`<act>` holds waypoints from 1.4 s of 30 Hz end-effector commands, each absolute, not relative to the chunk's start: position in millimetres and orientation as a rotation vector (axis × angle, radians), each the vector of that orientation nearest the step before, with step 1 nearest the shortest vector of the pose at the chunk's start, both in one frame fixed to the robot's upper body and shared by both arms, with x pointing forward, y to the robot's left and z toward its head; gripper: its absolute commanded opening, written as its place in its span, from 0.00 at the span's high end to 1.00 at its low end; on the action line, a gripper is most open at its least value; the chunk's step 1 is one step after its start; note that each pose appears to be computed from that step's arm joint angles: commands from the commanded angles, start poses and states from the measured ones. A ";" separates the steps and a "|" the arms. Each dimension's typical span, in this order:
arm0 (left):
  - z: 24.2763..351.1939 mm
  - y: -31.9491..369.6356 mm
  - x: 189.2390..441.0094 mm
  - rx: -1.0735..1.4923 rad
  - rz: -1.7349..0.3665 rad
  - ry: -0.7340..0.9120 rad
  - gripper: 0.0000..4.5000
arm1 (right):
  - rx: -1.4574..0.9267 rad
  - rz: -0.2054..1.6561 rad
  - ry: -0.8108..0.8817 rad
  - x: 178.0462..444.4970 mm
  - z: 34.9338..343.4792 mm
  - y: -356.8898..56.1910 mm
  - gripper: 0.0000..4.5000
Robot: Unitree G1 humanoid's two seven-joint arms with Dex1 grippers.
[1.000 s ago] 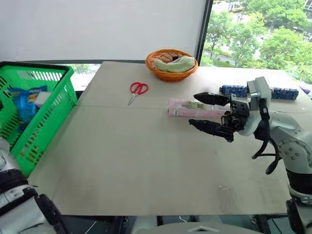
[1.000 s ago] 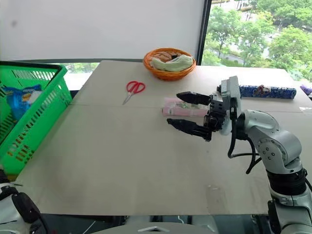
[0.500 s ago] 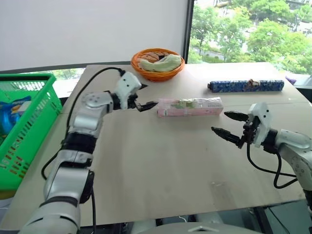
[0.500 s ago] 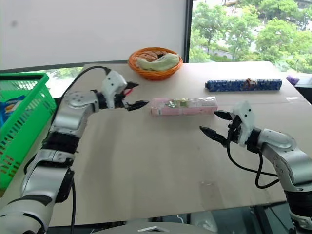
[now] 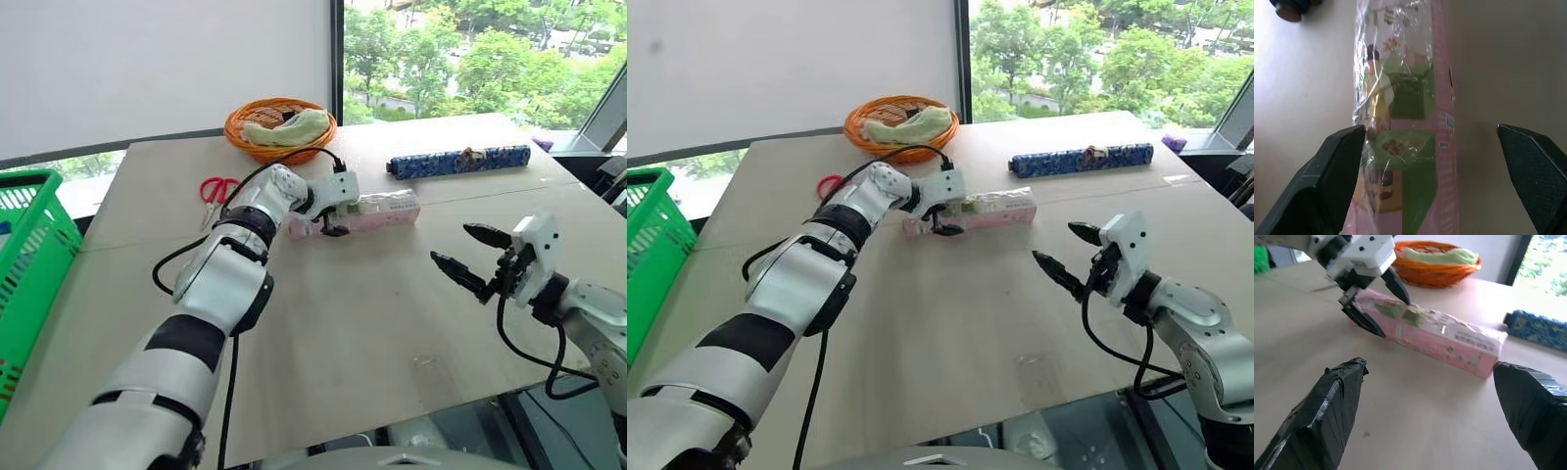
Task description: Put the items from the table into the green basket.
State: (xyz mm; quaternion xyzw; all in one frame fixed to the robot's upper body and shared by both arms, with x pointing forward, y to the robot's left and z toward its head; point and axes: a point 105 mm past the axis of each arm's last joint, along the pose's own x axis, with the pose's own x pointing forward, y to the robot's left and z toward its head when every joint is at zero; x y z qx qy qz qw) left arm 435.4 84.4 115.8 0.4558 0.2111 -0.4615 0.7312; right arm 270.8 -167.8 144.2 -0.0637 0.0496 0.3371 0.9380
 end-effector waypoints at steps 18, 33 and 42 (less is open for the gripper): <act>119.6 84.7 444.8 0.968 -0.905 0.442 0.99 | -0.197 0.636 0.097 276.6 152.6 -170.1 0.00; 238.8 135.8 476.4 0.600 -0.545 0.006 0.99 | -0.161 0.959 -0.080 266.3 189.3 -110.5 0.00; 334.0 379.0 402.1 0.606 0.314 -0.225 0.99 | 0.020 1.214 -0.249 272.6 232.3 -61.9 0.00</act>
